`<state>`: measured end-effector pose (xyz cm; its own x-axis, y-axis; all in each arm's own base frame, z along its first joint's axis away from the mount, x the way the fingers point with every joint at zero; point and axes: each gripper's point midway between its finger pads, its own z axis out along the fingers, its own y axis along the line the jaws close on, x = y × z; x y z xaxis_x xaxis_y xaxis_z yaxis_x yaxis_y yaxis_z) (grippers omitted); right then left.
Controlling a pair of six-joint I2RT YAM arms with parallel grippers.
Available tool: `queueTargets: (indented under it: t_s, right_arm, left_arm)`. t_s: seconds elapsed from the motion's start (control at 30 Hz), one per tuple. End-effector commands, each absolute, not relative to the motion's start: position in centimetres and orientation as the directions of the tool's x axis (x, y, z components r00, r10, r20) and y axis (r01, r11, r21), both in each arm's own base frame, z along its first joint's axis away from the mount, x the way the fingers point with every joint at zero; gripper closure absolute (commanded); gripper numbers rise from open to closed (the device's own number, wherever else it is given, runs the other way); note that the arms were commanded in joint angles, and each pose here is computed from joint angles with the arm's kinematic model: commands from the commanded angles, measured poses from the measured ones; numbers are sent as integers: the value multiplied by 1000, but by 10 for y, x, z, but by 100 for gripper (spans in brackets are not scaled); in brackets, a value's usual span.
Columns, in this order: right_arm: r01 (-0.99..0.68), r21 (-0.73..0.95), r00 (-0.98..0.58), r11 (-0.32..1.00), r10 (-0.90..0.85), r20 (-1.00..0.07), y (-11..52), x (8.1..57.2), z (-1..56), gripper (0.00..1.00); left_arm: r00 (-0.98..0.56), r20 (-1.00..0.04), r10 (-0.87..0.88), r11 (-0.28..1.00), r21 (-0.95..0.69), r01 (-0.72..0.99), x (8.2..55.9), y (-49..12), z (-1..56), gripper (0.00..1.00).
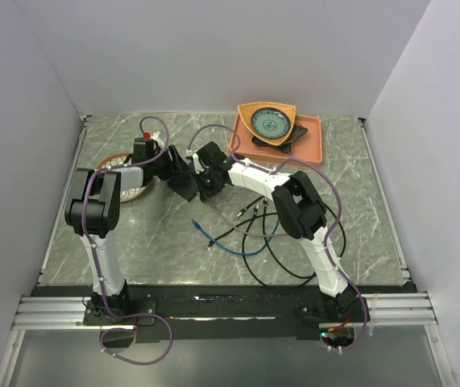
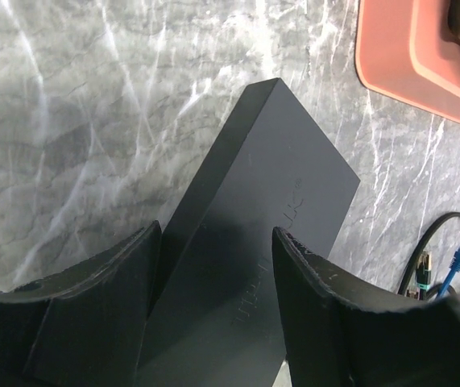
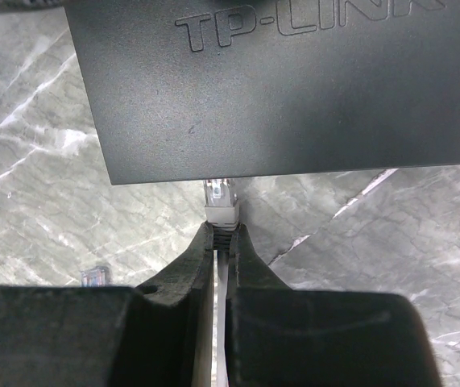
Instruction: Insert the plug into the switch port
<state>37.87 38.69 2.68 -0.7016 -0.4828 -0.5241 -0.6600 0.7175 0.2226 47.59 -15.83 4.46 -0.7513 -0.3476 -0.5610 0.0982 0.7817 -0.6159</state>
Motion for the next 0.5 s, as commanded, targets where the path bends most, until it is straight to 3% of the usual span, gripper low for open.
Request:
queueTargets:
  t_s: [0.0, 0.47]
  right_arm:
    - [-687, 220, -579, 693, -339, -741, 427, 436, 82, 100]
    - [-699, 224, -557, 679, -322, -765, 438, 451, 88, 100]
  left_arm:
    - [-851, -447, -276, 701, -699, 140, 446, -192, 43, 39]
    - [-887, -406, -221, 645, -743, 179, 434, -204, 41, 48]
